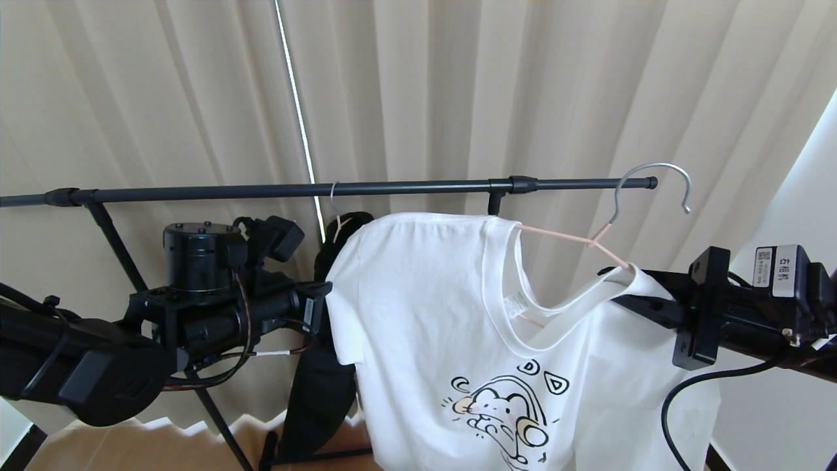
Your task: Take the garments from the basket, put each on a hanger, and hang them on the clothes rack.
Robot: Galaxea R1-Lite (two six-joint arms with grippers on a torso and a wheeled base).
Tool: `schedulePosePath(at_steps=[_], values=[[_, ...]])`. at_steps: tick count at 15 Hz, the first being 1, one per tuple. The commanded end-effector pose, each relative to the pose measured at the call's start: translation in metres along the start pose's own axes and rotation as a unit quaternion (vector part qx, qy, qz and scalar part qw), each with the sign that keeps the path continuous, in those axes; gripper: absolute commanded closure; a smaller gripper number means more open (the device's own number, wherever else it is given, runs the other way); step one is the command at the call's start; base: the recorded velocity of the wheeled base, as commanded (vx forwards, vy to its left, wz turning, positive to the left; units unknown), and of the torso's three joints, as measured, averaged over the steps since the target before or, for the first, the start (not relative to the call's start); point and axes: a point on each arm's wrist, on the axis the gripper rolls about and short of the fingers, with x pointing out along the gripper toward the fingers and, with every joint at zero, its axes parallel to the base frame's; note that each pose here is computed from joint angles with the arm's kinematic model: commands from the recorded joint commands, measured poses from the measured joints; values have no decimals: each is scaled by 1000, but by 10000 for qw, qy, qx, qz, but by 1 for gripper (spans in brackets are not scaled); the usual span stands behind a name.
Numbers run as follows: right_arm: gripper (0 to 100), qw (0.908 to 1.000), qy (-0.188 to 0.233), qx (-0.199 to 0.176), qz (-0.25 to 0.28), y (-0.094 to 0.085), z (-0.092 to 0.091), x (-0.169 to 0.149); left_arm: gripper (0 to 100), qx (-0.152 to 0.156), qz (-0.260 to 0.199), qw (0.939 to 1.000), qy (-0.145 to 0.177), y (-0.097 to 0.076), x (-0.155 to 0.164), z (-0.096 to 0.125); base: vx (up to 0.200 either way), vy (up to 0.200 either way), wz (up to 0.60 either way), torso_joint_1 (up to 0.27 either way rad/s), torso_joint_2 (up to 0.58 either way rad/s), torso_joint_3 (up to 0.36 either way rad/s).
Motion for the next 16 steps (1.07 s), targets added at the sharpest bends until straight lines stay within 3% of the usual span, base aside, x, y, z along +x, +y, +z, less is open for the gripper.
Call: schedulePosePath(at_steps=[1, 6, 7, 12, 14, 16], values=[[100, 10000, -2, -4, 1, 0, 0, 0, 100, 7, -6, 10000, 3, 0, 1, 0, 0, 0, 0, 0, 0, 0], [100, 10000, -6, -10, -2, 0, 0, 0, 100, 28, -20, 10000, 2, -1, -1, -1, 0, 0, 0, 0, 0, 0], [100, 10000, -6, -10, -2, 0, 1, -1, 0, 28, -20, 10000, 2, -1, -1, -1, 0, 0, 0, 0, 0, 0], [100, 9999, -28, 37, 110, 2, -2, 0, 0, 78, -195, 9994, -275, -7, -24, 9, 0, 0, 0, 0, 0, 0], [100, 9999, -24, 61, 140, 2, -3, 0, 0, 96, -491, 9976, -473, -7, -35, 16, 0, 0, 0, 0, 0, 0], [100, 9997, 18, 124, 192, 2, -8, 2, 0, 170, -936, 9919, -840, -9, -54, 29, 0, 0, 0, 0, 0, 0]])
